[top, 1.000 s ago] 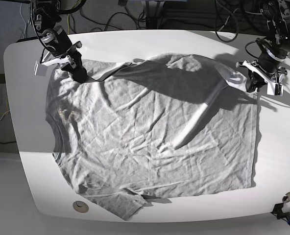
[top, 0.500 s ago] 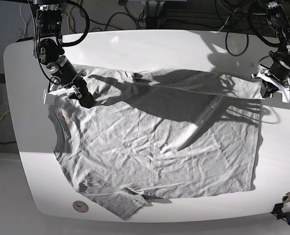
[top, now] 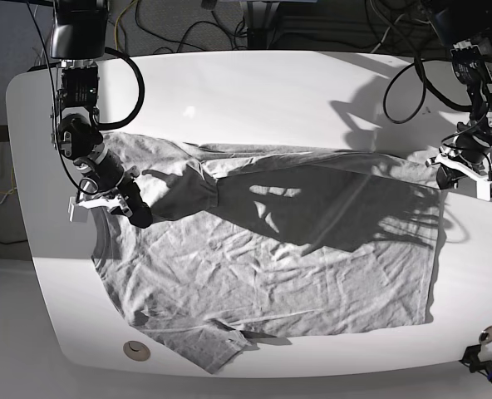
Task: Fold the T-shirt properly
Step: 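Lift the pinched edge with both grippers and fold it across the shirt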
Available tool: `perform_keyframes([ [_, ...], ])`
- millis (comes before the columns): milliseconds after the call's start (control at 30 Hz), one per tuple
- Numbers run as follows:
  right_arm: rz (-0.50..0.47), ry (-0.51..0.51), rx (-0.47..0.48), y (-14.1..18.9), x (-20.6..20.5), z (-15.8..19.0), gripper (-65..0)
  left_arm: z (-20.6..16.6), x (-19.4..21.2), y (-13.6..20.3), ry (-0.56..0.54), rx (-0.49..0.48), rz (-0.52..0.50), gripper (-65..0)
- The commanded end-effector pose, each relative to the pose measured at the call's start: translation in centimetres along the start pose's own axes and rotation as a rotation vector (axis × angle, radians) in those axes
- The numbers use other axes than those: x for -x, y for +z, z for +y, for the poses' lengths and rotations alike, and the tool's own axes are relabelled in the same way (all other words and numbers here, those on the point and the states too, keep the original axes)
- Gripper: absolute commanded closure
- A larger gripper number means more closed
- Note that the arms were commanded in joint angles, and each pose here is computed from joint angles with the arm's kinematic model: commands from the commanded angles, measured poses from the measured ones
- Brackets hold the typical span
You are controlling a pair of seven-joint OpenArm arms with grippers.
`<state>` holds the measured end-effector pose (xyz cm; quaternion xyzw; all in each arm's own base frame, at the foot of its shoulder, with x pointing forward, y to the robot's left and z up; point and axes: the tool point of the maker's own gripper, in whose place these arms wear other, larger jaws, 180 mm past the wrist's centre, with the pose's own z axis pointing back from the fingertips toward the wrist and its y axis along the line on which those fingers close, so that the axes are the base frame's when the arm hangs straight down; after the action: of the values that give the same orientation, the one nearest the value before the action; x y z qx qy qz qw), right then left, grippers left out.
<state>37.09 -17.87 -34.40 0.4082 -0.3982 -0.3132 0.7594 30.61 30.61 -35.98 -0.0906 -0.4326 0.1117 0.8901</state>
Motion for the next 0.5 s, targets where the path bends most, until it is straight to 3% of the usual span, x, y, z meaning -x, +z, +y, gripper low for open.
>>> perform_keyframes([
  [0,-0.025,0.031,-0.049,-0.6,-1.8,1.8,0.0,0.2,-2.5,-0.3,0.005,0.007,-0.061,0.0],
  [467,-0.03,0.01,-0.042,-3.2,-3.7,2.2,0.0,0.9,-3.8,-2.9,0.057,-0.004,-0.053,0.0],
])
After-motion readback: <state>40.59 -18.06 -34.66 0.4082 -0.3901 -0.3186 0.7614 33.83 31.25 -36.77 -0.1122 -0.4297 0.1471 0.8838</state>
